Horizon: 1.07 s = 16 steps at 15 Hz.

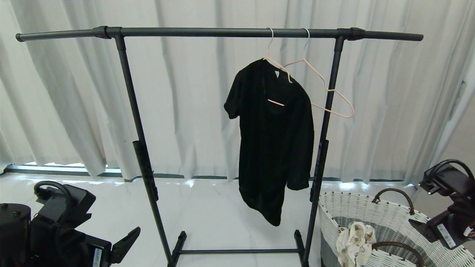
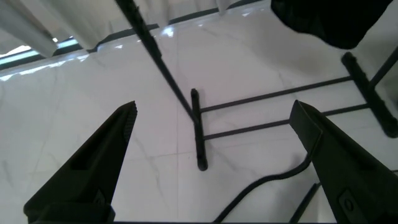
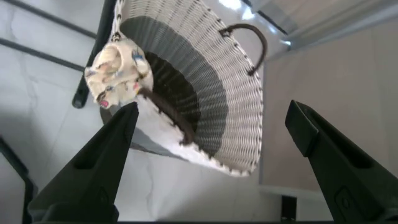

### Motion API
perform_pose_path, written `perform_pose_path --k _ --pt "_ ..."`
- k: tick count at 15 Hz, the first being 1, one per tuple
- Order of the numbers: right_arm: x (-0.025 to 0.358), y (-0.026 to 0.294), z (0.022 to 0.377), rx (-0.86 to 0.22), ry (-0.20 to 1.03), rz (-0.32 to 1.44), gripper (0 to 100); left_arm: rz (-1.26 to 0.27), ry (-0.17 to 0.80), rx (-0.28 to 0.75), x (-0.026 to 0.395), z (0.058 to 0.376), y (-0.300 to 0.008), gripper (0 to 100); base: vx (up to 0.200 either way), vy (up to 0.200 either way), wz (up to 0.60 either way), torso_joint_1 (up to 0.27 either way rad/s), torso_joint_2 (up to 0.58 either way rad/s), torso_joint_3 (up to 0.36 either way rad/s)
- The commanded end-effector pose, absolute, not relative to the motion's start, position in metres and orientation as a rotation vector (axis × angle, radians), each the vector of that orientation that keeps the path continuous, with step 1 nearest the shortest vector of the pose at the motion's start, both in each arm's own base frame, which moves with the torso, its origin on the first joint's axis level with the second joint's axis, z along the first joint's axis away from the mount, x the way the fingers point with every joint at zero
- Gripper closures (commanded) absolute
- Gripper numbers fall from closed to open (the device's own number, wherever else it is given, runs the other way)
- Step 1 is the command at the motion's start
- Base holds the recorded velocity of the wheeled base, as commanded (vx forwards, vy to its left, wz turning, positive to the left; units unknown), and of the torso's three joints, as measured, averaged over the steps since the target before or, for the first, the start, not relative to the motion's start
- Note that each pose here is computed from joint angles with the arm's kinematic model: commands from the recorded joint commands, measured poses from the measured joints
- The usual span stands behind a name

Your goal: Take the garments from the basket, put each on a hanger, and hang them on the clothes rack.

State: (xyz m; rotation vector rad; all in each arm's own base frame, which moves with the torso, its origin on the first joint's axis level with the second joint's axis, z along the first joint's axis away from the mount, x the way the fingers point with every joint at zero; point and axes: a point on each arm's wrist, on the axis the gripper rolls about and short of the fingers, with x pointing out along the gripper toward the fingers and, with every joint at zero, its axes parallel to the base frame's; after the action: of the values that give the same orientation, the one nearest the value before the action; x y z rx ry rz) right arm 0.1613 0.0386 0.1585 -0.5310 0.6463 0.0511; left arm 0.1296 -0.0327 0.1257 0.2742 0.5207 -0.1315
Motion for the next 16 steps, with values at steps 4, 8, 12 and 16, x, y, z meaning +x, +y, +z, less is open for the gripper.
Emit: perform_pose_path --k 4,8,12,16 --pt "0.176 0.043 0.133 -0.587 0.760 0.113 0 -0.155 0.530 0.278 0.134 0.126 -0.038 0 0.150 0.000 0.00 -0.001 0.00 0.004" --pt "0.188 0.049 0.111 -0.605 0.856 0.164 0 -0.155 0.534 0.277 0.134 0.125 -0.037 0 0.000 0.000 0.00 0.000 0.00 0.000" --pt "0.199 0.061 0.083 -0.637 0.913 0.212 0 -0.152 0.522 0.275 0.132 0.127 -0.037 0 0.000 0.000 0.00 0.000 0.00 0.000" --pt "0.211 0.065 0.052 -0.654 0.974 0.223 0 -0.136 0.526 0.282 0.131 0.125 -0.036 0 0.000 0.000 0.00 0.000 0.00 0.000"
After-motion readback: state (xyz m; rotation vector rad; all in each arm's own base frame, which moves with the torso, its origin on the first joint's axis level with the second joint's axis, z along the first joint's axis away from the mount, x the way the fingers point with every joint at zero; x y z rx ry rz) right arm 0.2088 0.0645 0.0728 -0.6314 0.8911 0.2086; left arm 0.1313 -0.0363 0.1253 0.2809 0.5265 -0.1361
